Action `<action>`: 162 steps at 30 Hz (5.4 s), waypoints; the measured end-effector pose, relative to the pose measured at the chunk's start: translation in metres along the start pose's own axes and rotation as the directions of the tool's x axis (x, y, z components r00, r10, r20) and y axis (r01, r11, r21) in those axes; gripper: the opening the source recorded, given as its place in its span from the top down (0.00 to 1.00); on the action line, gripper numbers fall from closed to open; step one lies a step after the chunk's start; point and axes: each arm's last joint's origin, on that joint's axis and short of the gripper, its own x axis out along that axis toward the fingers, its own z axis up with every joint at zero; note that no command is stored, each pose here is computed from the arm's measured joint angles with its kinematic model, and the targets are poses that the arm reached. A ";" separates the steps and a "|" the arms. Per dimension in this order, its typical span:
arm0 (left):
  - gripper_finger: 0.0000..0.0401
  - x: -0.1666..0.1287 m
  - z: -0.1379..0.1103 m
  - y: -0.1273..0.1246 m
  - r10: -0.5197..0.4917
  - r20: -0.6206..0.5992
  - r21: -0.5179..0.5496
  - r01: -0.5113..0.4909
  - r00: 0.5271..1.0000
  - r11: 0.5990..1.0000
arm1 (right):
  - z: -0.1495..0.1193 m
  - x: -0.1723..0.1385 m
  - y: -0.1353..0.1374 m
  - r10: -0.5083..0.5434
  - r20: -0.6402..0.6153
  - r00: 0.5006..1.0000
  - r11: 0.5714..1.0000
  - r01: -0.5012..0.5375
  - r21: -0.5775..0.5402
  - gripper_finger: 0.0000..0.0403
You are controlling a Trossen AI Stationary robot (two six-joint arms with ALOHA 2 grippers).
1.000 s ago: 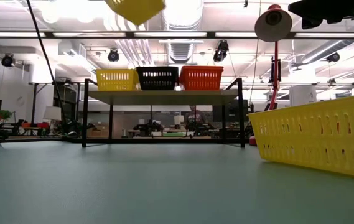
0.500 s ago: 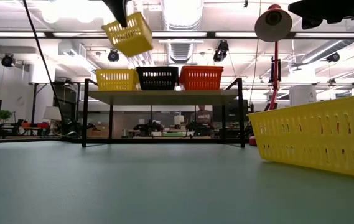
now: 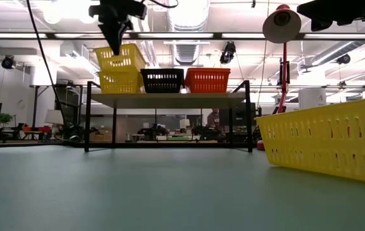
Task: Stack baskets on shelf by color
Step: Stack the left yellow bin on top of the yellow bin on the shelf, then stack the yellow bin on top of the yellow bin on the shelf
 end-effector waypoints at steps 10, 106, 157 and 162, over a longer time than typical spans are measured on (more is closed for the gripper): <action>1.00 0.018 0.002 -0.006 -0.018 -0.037 0.016 0.019 0.999 1.000 | 0.000 0.000 0.000 0.000 0.000 1.000 1.000 0.000 0.000 0.98; 0.96 0.013 -0.065 -0.157 -0.002 0.979 0.010 -0.041 0.204 0.999 | -0.014 0.075 0.036 0.227 -0.225 0.948 0.948 -0.163 0.272 0.98; 0.96 0.021 -0.112 -0.146 0.102 0.986 -0.100 -0.020 0.130 0.995 | 0.049 0.177 0.203 0.448 -0.863 0.232 0.892 -0.174 0.417 0.81; 0.96 0.021 -0.112 -0.146 0.101 0.986 -0.099 -0.021 0.132 0.995 | 0.048 0.179 0.208 0.400 -0.905 0.147 0.915 -0.132 0.383 0.64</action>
